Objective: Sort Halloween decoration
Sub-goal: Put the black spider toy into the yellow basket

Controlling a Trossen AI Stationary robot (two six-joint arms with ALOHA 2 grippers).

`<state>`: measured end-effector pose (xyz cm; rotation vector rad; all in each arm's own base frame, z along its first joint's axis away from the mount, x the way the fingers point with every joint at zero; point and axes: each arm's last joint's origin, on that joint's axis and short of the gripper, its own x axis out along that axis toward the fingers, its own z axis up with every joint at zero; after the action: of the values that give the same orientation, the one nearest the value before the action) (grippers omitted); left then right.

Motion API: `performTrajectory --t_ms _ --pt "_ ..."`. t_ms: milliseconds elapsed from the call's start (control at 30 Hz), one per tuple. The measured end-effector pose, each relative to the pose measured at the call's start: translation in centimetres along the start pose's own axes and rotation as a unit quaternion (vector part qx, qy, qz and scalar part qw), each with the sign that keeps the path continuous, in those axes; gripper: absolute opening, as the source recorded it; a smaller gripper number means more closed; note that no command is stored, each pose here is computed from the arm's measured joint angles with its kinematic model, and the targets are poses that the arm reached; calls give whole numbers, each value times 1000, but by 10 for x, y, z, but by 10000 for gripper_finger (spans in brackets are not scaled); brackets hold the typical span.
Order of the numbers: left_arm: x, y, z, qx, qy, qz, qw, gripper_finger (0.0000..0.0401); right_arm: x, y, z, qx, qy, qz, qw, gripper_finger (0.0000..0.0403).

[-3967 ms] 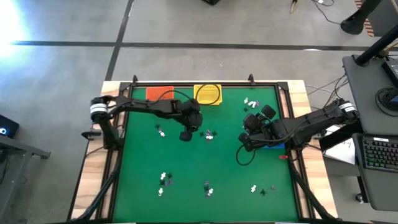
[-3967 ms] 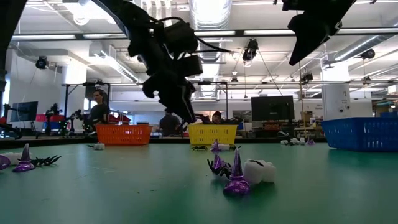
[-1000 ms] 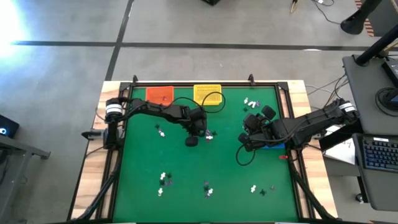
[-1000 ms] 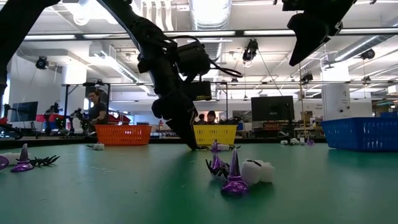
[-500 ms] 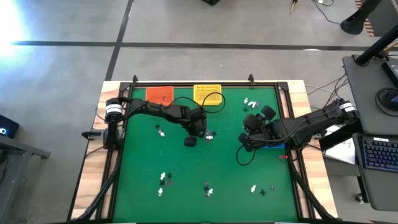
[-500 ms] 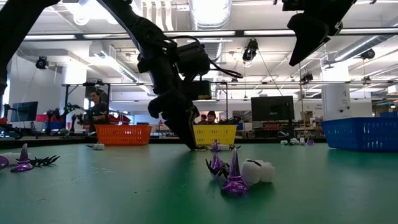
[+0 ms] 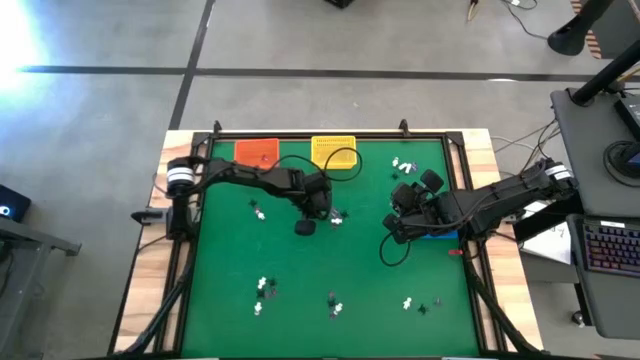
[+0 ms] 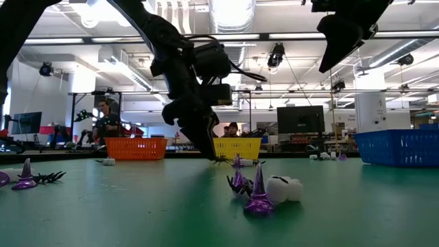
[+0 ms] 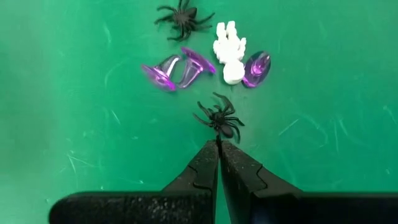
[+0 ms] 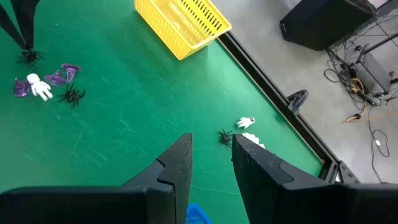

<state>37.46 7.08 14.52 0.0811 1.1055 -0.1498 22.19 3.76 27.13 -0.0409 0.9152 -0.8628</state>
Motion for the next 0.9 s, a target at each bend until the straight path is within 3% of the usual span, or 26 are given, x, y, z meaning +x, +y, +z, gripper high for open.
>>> performTrajectory --t_ms 900 --pt "-19 1 5 5 -14 25 1000 1 0 0 0 -1 1 -1 1000 107"
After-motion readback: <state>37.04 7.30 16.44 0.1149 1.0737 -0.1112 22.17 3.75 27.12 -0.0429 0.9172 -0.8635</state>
